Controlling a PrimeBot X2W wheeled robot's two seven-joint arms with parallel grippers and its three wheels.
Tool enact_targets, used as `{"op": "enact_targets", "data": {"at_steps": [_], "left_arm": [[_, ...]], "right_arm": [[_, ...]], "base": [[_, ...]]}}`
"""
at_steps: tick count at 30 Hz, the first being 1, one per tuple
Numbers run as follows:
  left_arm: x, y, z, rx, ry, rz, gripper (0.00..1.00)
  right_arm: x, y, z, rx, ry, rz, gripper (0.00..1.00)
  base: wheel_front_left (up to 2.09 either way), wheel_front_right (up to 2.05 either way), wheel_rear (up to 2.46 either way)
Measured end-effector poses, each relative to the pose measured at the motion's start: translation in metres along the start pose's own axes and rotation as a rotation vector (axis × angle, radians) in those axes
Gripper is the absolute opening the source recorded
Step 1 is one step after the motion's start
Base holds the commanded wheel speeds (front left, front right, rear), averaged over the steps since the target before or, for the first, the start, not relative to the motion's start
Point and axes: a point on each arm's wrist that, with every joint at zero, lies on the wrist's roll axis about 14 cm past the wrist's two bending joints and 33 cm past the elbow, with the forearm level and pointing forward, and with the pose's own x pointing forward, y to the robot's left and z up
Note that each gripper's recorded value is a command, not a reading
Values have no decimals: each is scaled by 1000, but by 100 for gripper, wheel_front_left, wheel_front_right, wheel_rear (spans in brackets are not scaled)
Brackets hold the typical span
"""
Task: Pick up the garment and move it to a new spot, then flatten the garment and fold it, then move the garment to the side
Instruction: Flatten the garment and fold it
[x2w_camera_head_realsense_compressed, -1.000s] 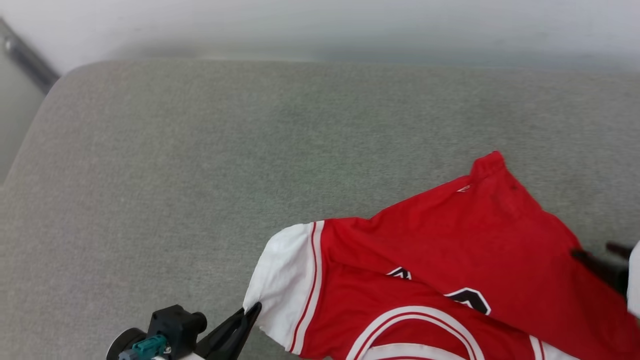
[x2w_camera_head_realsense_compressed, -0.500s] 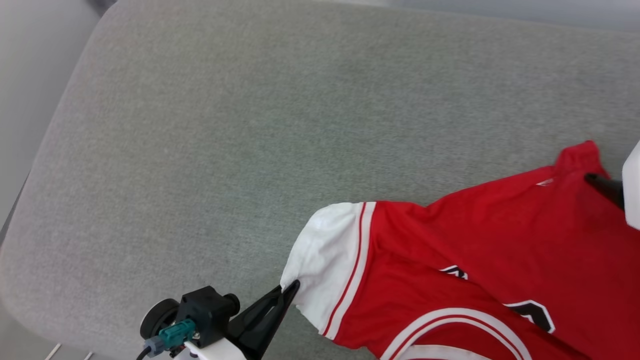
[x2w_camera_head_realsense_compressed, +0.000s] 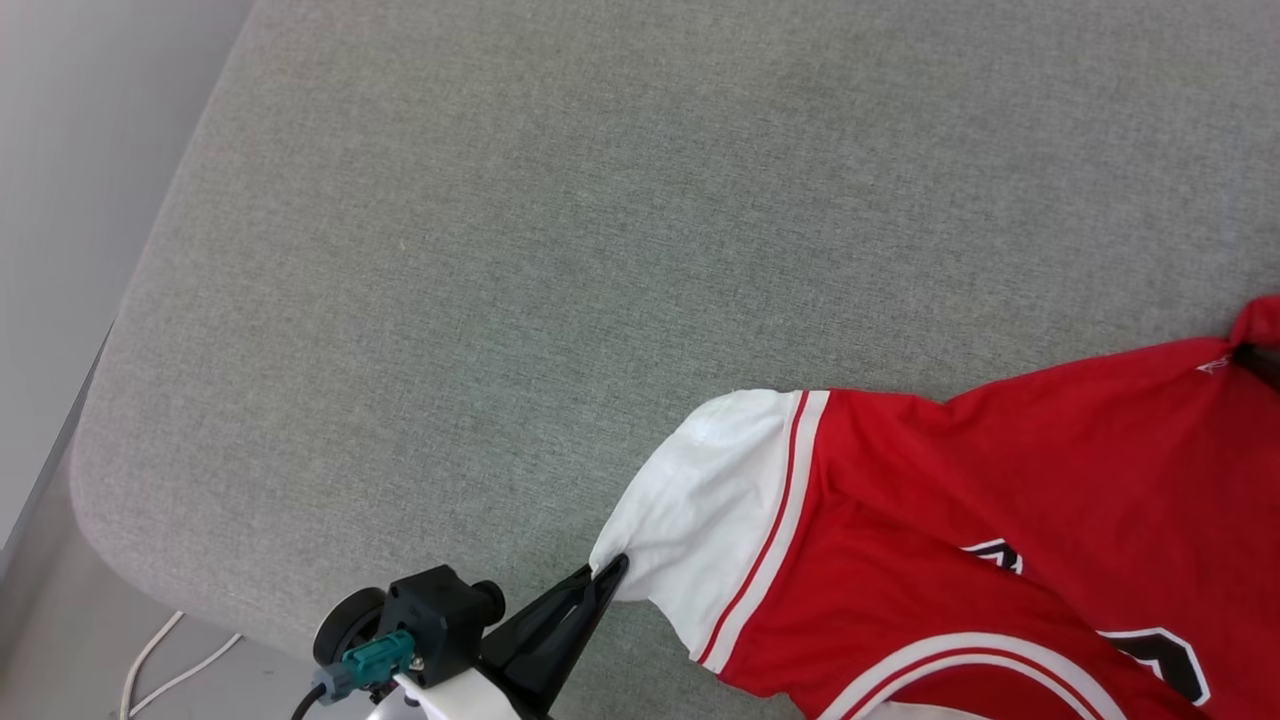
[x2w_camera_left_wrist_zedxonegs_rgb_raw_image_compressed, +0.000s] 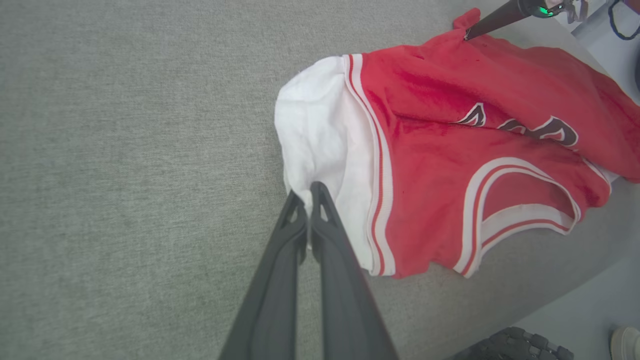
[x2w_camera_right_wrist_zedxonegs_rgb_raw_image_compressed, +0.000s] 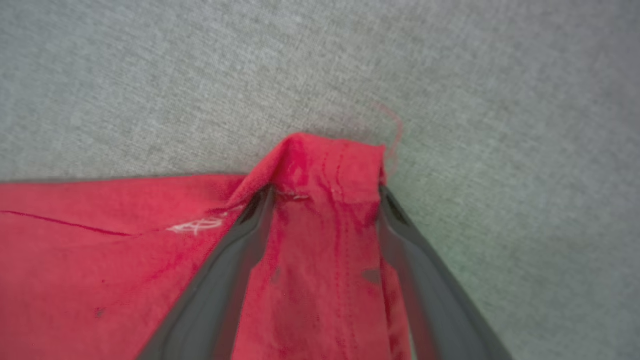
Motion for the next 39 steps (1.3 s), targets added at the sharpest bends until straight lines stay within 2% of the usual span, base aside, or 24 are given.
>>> {"op": "enact_targets", "data": {"at_steps": [4,5,6,7,13,21,28,34,35,39], "left_arm": [[0,5,-3,-1,9,16,0],[-1,6,-3,1,9,19,0],[-1,7,-3,3,9,21,0],[-1,7,-3,4,6,21,0],[-4,7,6,28,-25,12,0],[-13,10,37,99,-121,8,0],[-29,12,87,203,-267,10,0],[-40,-8,145,259,-446,-53,0],[-46,-15,178,317,-541,-70,0],[-62,-36,230,331,-717,-123,0]], "right_arm": [[8,4,-2,-6,16,17,100],[9,4,-2,-7,14,17,89],[9,3,-1,-5,4,16,29],[9,3,0,-7,-4,11,0],[1,10,6,0,-72,15,0],[-41,6,22,26,-221,-6,0],[-113,-6,43,48,-430,-42,0],[-184,-16,48,64,-607,-78,0],[-221,-17,48,70,-701,-89,0],[-267,-20,45,59,-821,-130,0]], "base": [[0,0,0],[0,0,0],[0,0,0],[0,0,0],[0,0,0],[0,0,0],[0,0,0],[0,0,0],[0,0,0],[0,0,0]]}}
